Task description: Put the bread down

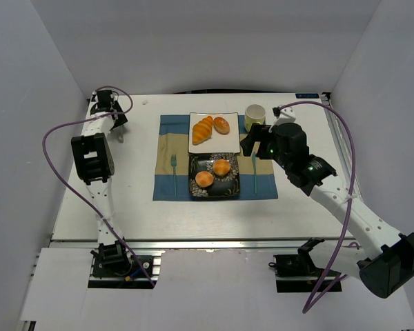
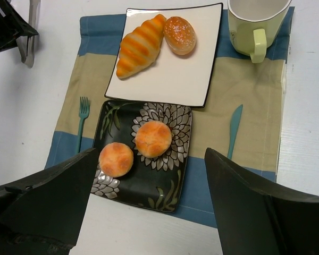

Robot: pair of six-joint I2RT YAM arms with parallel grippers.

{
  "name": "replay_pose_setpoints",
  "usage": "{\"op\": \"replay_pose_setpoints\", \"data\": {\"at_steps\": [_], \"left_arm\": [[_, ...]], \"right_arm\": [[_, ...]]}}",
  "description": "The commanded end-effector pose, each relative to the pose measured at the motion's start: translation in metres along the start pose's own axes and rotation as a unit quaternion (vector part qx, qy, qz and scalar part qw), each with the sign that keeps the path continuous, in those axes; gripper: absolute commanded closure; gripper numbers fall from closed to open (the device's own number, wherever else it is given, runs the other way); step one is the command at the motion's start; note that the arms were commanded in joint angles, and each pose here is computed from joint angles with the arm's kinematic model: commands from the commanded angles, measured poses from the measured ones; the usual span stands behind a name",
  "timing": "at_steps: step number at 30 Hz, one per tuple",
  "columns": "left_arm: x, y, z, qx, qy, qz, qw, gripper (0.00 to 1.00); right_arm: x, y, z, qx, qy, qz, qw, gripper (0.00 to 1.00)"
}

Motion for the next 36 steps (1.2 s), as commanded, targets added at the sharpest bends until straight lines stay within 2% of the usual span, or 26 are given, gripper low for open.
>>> {"op": "replay_pose_setpoints", "data": {"at_steps": [1, 11, 16, 20, 23, 26, 28, 30, 31, 34, 36], "left_arm": [[-0.011, 0.011, 0.009, -0.019, 0.014, -0.019, 1.0, 0.25], [-0.017, 0.008, 0.02, -0.031, 0.038, -0.026, 0.998, 0.25], [-0.028, 0.018, 0.019, -0.024, 0.03, -0.035, 0.999, 0.16], [-0.048, 0.037, 0.014, -0.013, 0.028, -0.055, 0.998, 0.02], [-0.065, 0.06, 0.01, -0.001, 0.026, -0.065, 0.998, 0.02], [-0.081, 0.096, 0.01, 0.0, 0.025, -0.074, 0.997, 0.02], [-0.096, 0.134, 0.015, -0.003, 0.029, -0.096, 0.995, 0.02], [-0.096, 0.163, 0.021, -0.007, 0.029, -0.089, 0.996, 0.02], [-0.096, 0.192, 0.024, 0.003, 0.034, -0.095, 0.995, 0.02], [-0.08, 0.237, 0.032, 0.03, 0.048, -0.089, 0.994, 0.02], [-0.053, 0.276, 0.047, 0.046, 0.049, -0.08, 0.995, 0.02]], "right_arm": [[-0.027, 0.005, 0.007, -0.017, -0.001, -0.049, 0.999, 0.12], [-0.022, 0.002, 0.006, -0.016, -0.002, -0.041, 0.999, 0.12], [-0.02, 0.001, 0.006, -0.017, -0.002, -0.039, 0.999, 0.12], [-0.019, 0.0, 0.008, -0.024, -0.002, -0.036, 0.999, 0.12], [-0.019, -0.001, 0.008, -0.023, 0.001, -0.035, 0.999, 0.12], [-0.025, 0.004, 0.006, -0.014, -0.001, -0.036, 0.999, 0.11], [-0.027, 0.009, 0.005, -0.007, -0.005, -0.036, 0.999, 0.11], [-0.031, 0.019, 0.004, -0.003, -0.021, -0.043, 0.999, 0.1], [-0.032, 0.022, 0.003, -0.003, -0.025, -0.044, 0.999, 0.11], [-0.031, 0.035, -0.004, 0.005, -0.039, -0.043, 0.998, 0.11], [-0.027, 0.048, -0.007, 0.005, -0.045, -0.045, 0.998, 0.11]]}}
Point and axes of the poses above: each gripper's point midway between its finger pads, its own y axis back along the fingers, its own z axis along the line the jaws close on, x = y × z, the point moved 6 cm from there along y, back along the fingers, and after that the axes turned 9 degrees about y, right-handed, at the moved point
